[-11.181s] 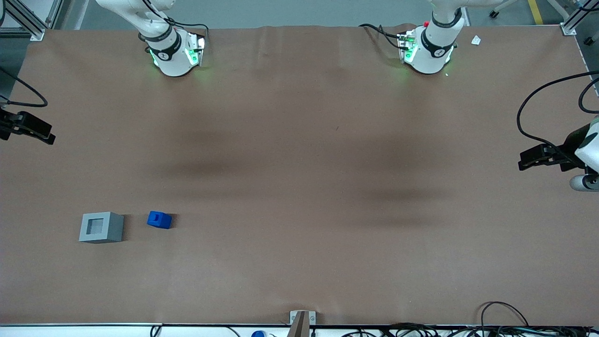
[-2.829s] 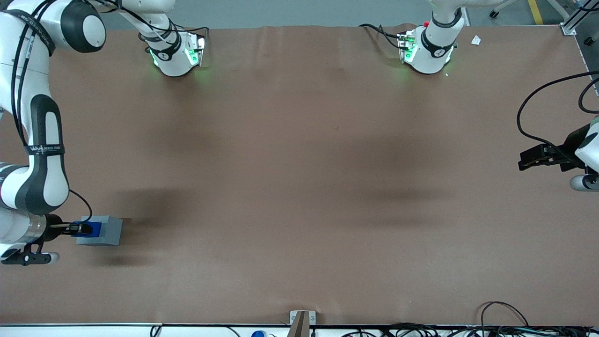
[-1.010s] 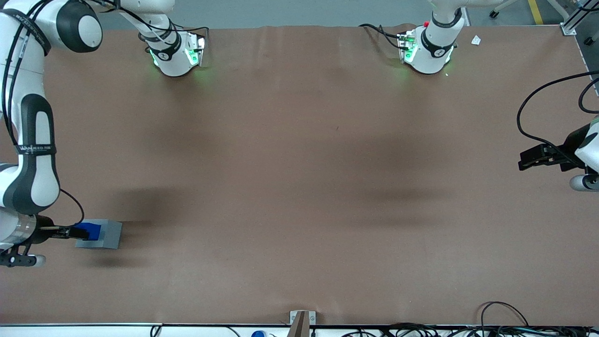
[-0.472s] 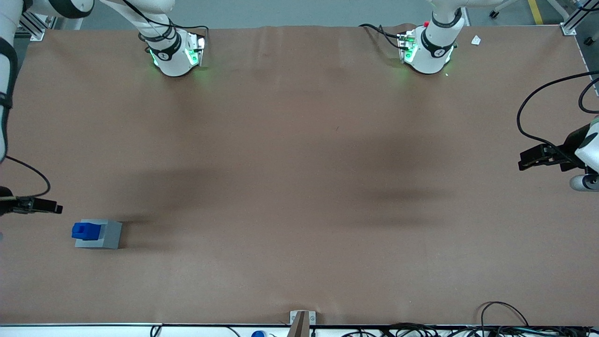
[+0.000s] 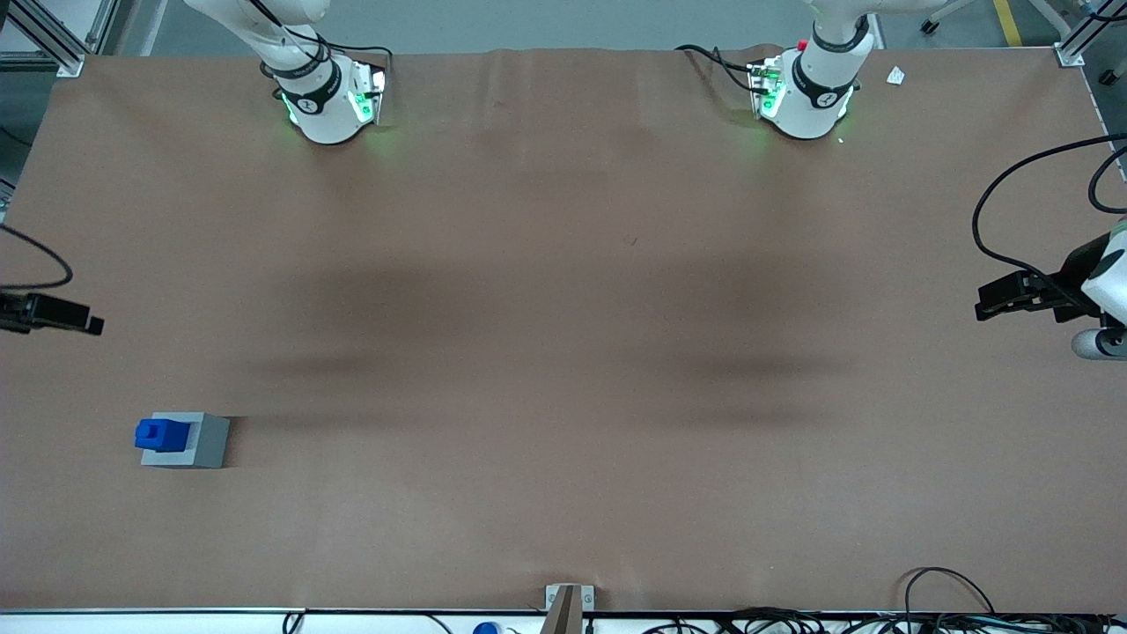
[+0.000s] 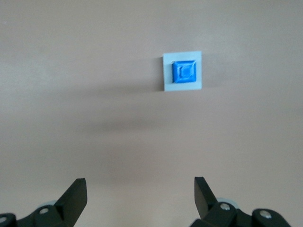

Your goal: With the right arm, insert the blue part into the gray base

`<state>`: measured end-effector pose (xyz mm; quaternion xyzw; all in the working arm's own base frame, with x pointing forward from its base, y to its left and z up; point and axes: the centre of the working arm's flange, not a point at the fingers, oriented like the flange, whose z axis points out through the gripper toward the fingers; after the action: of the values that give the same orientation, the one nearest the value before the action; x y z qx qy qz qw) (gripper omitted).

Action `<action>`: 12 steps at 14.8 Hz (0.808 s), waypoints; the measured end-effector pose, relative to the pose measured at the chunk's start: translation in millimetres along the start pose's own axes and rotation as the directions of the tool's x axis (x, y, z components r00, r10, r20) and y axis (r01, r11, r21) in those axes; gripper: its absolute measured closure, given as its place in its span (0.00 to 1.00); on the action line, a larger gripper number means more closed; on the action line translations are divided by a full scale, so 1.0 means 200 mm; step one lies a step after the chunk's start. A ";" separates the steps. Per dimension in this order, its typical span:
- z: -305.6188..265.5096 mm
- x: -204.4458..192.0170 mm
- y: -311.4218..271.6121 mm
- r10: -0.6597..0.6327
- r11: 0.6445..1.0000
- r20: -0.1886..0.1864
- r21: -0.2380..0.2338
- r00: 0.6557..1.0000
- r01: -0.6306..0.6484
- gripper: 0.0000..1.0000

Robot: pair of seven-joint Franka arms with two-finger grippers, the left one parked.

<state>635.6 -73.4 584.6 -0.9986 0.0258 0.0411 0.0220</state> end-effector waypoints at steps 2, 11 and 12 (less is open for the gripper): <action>-0.12 -0.14 -0.14 -0.001 1.000 0.008 -0.018 1.000 0.001 0.00; -0.24 -0.36 -0.30 -0.016 0.998 -0.016 -0.061 1.000 0.015 0.00; -0.23 -0.37 -0.30 -0.017 0.998 -0.022 -0.061 1.000 0.015 0.00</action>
<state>568.9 -12.1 638.8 -0.9994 0.0168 0.0305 -0.0085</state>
